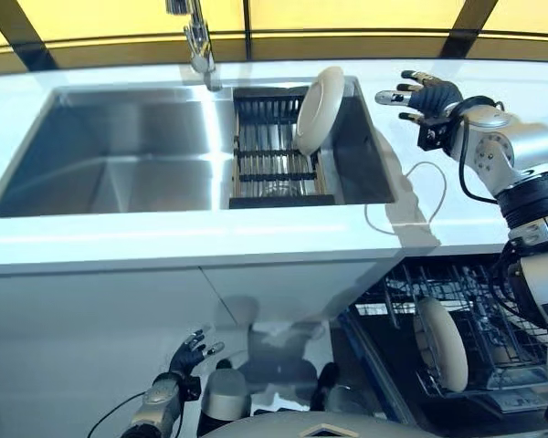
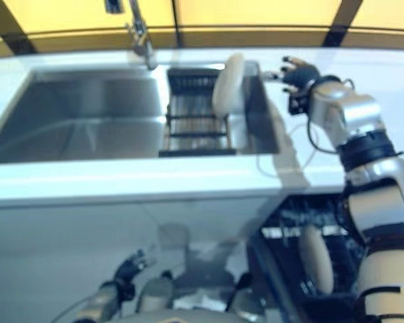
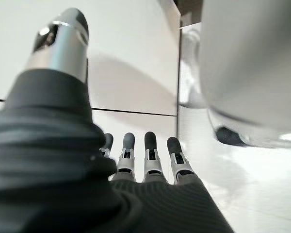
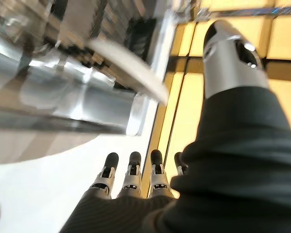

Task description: Take plates into dishwasher

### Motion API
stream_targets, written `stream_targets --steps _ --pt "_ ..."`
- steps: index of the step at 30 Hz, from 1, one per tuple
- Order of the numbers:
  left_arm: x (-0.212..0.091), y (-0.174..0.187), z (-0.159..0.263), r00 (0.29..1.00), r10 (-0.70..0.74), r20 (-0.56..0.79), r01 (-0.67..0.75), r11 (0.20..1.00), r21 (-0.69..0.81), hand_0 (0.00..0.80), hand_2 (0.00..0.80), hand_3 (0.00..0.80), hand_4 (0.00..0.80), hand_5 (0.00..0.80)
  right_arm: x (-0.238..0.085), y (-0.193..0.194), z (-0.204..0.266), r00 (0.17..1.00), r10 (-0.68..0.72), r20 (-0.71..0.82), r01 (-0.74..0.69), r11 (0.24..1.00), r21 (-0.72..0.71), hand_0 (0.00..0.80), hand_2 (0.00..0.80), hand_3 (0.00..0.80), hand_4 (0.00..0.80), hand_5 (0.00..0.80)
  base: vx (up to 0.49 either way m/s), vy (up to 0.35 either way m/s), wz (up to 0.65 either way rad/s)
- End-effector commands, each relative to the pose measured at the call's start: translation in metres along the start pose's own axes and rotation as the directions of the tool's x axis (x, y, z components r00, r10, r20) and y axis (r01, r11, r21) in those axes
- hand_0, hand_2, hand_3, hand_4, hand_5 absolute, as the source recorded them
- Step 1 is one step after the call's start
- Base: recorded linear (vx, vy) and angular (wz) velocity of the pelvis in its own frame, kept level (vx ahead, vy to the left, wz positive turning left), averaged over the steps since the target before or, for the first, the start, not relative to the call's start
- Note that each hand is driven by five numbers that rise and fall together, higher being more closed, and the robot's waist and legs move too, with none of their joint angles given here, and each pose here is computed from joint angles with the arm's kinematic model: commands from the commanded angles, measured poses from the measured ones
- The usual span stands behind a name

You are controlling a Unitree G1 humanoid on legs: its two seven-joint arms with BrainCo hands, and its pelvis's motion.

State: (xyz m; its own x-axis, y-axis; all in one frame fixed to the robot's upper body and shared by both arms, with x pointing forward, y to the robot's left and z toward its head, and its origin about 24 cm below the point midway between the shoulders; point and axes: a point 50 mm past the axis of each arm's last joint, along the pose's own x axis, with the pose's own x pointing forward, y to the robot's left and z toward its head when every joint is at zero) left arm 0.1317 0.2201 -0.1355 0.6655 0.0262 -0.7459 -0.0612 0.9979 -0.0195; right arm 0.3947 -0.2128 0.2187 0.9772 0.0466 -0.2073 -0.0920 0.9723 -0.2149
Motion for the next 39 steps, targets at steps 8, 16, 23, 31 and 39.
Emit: stream_targets --steps 8,16,23,31,39 --pt "0.0 0.019 0.015 0.998 0.018 0.055 -0.023 0.997 0.078 0.0 0.0 0.0 0.0 0.0 -0.008 0.006 0.033 0.987 0.047 0.155 -0.044 0.999 -0.023 0.0 0.0 0.0 0.0 0.0 -0.039 0.029 -0.15" --pt "0.0 0.011 0.013 0.998 -0.014 0.061 0.008 0.996 0.089 0.0 0.0 0.0 0.0 0.0 0.0 0.006 0.037 0.987 0.021 0.158 -0.027 0.999 0.03 0.0 0.0 0.0 0.0 0.0 0.009 0.004 0.01" --pt "-0.002 0.012 0.011 0.998 -0.02 0.061 0.015 0.996 0.085 0.0 0.0 0.0 0.0 0.0 0.003 -0.001 0.048 0.987 -0.027 0.156 0.015 0.997 0.075 0.0 0.0 0.0 0.0 0.0 0.032 0.022 0.08" --pt "-0.005 0.01 0.006 0.998 -0.041 0.056 0.035 0.995 0.098 0.0 0.0 0.0 0.0 0.0 0.003 -0.013 0.06 0.981 -0.06 0.182 0.042 0.994 0.097 0.0 0.0 0.0 0.0 0.0 0.032 0.022 0.07" --pt "-0.009 0.008 -0.005 0.998 -0.052 0.023 0.049 0.993 0.103 0.0 0.0 0.0 0.0 0.0 0.002 -0.018 0.072 0.975 -0.085 0.204 0.062 0.992 0.112 0.0 0.0 0.0 0.0 0.0 0.076 0.036 0.06"
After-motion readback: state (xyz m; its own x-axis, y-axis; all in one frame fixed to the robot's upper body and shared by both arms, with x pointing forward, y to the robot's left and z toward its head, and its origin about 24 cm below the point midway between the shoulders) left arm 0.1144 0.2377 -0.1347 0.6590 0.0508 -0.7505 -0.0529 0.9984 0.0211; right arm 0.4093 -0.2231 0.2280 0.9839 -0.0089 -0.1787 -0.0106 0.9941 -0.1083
